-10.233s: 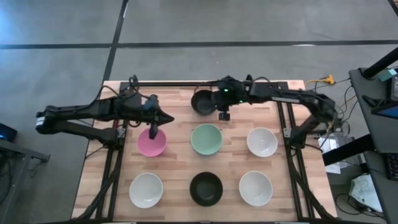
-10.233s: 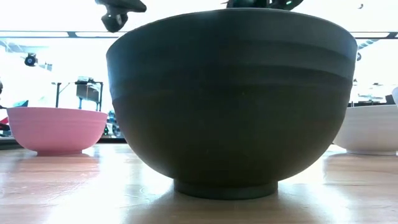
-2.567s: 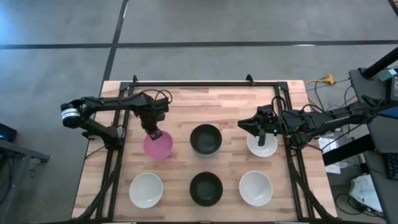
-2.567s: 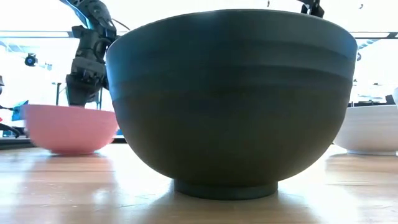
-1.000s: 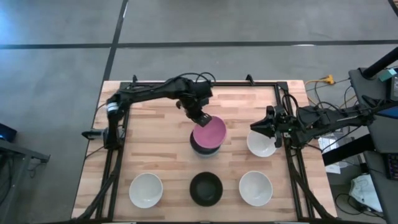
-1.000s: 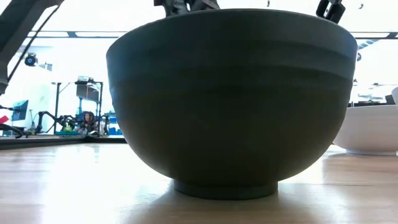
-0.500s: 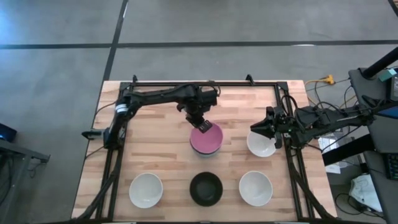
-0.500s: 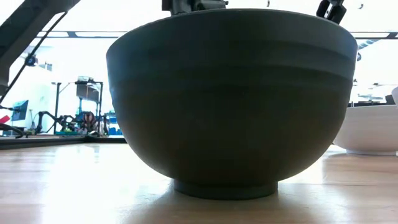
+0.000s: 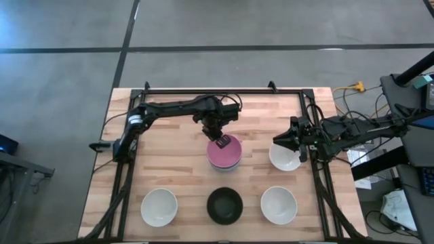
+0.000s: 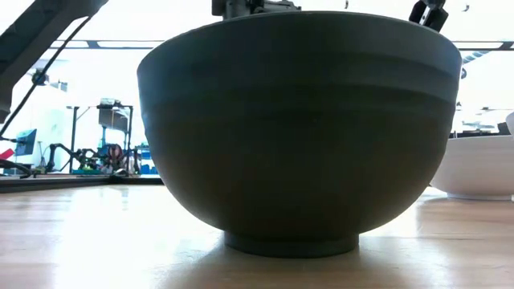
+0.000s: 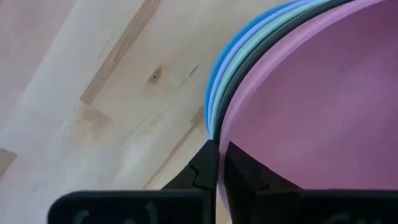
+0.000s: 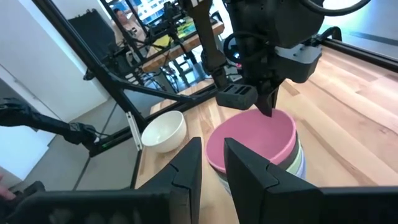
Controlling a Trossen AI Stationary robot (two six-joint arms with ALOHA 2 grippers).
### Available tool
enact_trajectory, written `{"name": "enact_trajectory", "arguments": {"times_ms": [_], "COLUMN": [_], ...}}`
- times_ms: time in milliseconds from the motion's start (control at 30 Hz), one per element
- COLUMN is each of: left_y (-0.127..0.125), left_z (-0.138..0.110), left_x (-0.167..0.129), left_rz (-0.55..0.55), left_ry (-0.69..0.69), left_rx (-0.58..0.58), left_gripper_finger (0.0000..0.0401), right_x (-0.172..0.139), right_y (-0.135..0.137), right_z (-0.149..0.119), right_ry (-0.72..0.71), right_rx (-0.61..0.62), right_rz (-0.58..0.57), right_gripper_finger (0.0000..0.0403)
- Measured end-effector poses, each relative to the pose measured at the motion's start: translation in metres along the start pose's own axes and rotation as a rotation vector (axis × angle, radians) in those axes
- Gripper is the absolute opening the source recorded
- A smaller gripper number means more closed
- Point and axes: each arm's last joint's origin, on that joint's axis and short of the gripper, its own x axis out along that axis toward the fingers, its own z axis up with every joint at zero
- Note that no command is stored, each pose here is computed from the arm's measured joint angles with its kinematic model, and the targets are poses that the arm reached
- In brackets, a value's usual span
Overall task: Nest bowls inside each other
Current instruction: Stack the pink bowl on top of the top black bowl, then stack the top white bowl on top of the pink bowl
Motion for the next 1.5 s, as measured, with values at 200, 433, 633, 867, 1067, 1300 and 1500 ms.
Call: {"name": "enact_trajectory", "arguments": {"times_ms": [200,433,633,867,1067,1300,1500], "left_y": [0.0,-0.004,-0.006,-0.008,-0.014,-0.017,0.014], "left_z": [0.001,0.003,0.0,-0.035,-0.077,-0.128,-0.167], "left_x": [0.002,-0.01,-0.036,-0.079,-0.105,-0.133,-0.129], "left_rz": [0.001,-0.017,-0.044,-0.02,0.0,-0.168,-0.309], "left_ry": [0.0,-0.044,-0.121,-0.216,-0.356,-0.761,-0.928], "left_rx": [0.033,0.073,0.09,0.211,0.433,0.59,0.502], "left_gripper_finger": [0.0013,0.0079,0.0129,0.0133,0.0134,0.0134,0.0134], "right_x": [0.0,0.0,0.0,0.001,0.008,0.027,0.048], "right_y": [0.0,0.0,0.0,-0.007,-0.016,-0.025,-0.018], "right_z": [0.0,0.0,0.0,-0.015,-0.052,-0.086,-0.085], "right_ry": [0.001,0.001,0.001,0.156,0.375,0.54,0.638], "right_rx": [0.0,0.003,0.002,0.065,0.232,0.337,0.28], "right_rz": [0.0,0.0,-0.001,-0.049,-0.069,-0.225,-0.332], "right_gripper_finger": [0.0063,0.0063,0.0063,0.0063,0.0063,0.0063,0.0063]}}
